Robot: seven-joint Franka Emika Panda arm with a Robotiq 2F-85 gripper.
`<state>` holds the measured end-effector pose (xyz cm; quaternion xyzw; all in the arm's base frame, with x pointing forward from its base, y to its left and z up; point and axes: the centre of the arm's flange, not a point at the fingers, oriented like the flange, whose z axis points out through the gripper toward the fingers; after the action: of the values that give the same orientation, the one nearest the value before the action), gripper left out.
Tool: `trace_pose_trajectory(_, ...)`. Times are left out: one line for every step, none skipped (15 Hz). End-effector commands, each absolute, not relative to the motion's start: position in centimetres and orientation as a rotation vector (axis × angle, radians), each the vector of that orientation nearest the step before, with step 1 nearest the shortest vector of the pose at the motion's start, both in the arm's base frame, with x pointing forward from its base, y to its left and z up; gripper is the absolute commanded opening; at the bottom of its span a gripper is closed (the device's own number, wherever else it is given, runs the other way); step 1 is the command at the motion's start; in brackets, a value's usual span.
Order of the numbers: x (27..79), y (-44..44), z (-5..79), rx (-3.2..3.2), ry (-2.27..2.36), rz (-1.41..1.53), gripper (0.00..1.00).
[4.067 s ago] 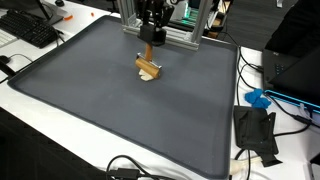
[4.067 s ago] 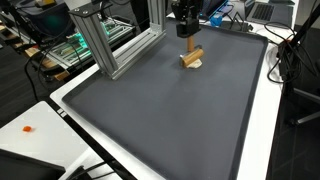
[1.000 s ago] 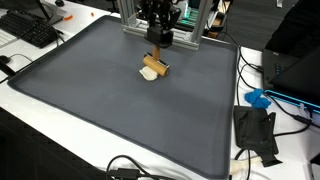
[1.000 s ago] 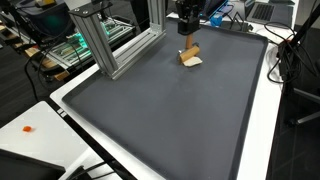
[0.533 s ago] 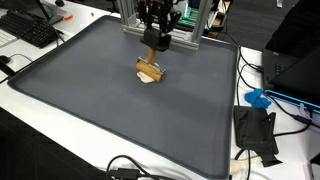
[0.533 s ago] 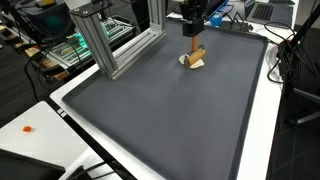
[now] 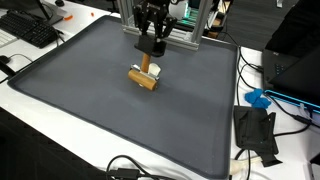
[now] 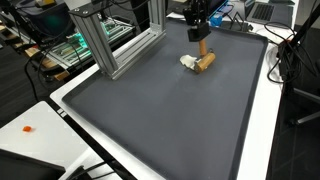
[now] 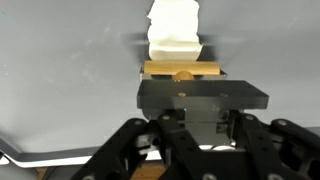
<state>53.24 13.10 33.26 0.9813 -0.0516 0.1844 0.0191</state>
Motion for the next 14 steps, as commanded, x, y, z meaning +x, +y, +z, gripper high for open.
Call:
trace_pose_trajectory(52.9, 13.0, 30.3, 3.1, -0.293, 0.403, 0.22)
trace_pose_trajectory(53.0, 12.8, 30.6, 3.11, -0.327, 0.376, 0.22)
trace_pose_trajectory(53.1, 12.7, 31.2, 3.114, -0.366, 0.337, 0.22)
trace_pose_trajectory(53.2, 12.6, 31.5, 3.125, -0.393, 0.31, 0.22)
trace_pose_trajectory(53.3, 12.6, 32.0, 3.131, -0.424, 0.276, 0.22)
trace_pose_trajectory(53.4, 12.7, 32.2, 3.136, -0.445, 0.241, 0.22)
trace_pose_trajectory(53.5, 13.0, 32.4, 3.142, -0.459, 0.203, 0.22)
trace_pose_trajectory(53.5, 13.1, 32.4, 3.143, -0.477, 0.163, 0.22)
trace_pose_trajectory(53.5, 13.4, 32.4, 3.141, -0.492, 0.124, 0.22)
trace_pose_trajectory(53.5, 13.6, 32.3, 3.135, -0.509, 0.087, 0.22)
trace_pose_trajectory(53.5, 13.8, 32.2, 3.129, -0.527, 0.053, 0.22)
trace_pose_trajectory(53.5, 14.0, 32.2, 3.124, -0.543, 0.018, 0.22)
trace_pose_trajectory(53.4, 14.2, 32.1, 3.113, -0.57, -0.006, 0.22)
trace_pose_trajectory(53.4, 14.4, 32.0, 3.109, -0.585, -0.031, 0.22)
